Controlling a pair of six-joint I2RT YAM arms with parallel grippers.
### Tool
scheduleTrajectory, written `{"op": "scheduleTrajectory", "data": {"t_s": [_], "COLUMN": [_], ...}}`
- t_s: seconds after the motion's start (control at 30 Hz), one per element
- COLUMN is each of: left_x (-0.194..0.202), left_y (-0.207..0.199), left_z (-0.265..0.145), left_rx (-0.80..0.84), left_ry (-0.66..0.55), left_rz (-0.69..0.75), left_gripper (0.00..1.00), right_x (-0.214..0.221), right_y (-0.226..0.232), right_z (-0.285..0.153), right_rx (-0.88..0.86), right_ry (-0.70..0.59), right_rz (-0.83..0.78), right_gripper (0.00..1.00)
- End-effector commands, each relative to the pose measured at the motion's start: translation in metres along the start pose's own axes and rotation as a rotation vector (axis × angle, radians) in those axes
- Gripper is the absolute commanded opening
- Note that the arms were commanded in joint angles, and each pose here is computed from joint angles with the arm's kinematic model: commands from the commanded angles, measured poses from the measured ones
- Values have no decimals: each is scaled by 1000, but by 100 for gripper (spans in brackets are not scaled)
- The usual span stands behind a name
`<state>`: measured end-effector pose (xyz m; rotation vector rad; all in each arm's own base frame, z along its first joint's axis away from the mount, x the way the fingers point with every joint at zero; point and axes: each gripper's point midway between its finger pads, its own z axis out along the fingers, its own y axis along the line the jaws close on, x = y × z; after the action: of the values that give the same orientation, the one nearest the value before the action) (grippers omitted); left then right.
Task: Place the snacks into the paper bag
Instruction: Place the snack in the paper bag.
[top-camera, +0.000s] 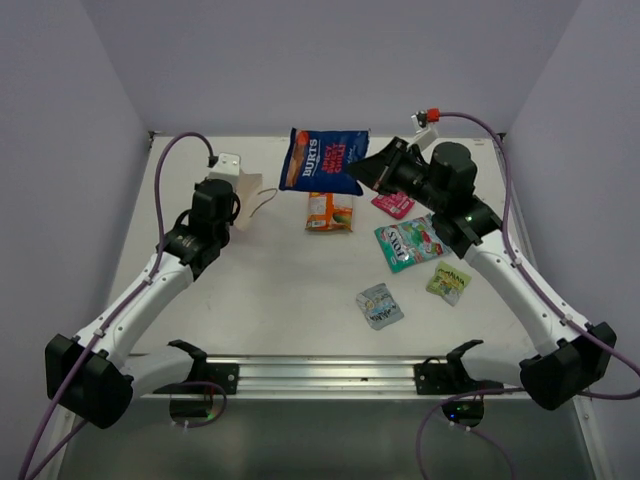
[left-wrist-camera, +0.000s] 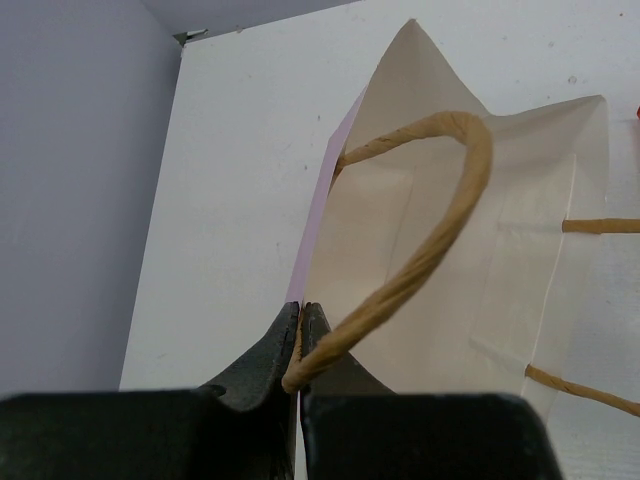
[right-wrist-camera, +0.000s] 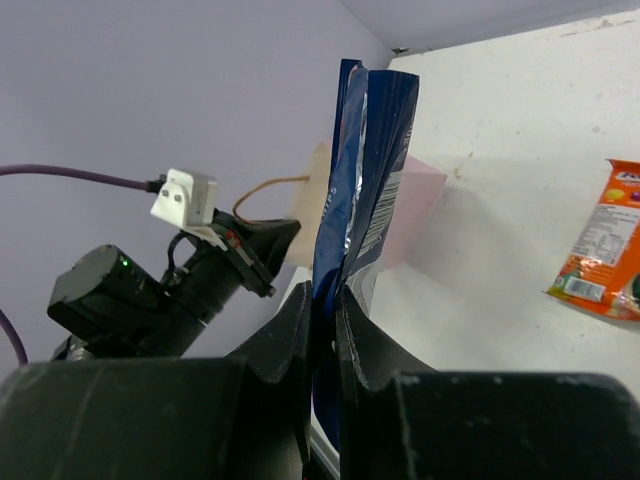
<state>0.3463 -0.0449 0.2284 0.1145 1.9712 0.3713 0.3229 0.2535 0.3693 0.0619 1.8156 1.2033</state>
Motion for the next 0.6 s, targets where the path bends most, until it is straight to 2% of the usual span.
{"op": "scheduleTrajectory", "data": {"t_s": [0.0,0.17,0.27,0.57], "left_x": [-14,-12,-10,-7], "left_y": [8,6,6,9], "left_z": [-3,-2,0,2], "left_rx": [-23,-22,-28,-54], "left_ry": [-53,-47,-39,-18], "left_rz": [-28,-25,-25,-27], "left_gripper": [0,0,0,0], "right_x": [-20,-12,0,82], "right_y": [25,52,50,34], "right_z": [15,39,56,84], "right_rx": [-11,-47,-14,38], "right_ry": [-77,-64,-52,99], "right_rz": [5,0,-12,-35], "right_gripper": [0,0,0,0]}}
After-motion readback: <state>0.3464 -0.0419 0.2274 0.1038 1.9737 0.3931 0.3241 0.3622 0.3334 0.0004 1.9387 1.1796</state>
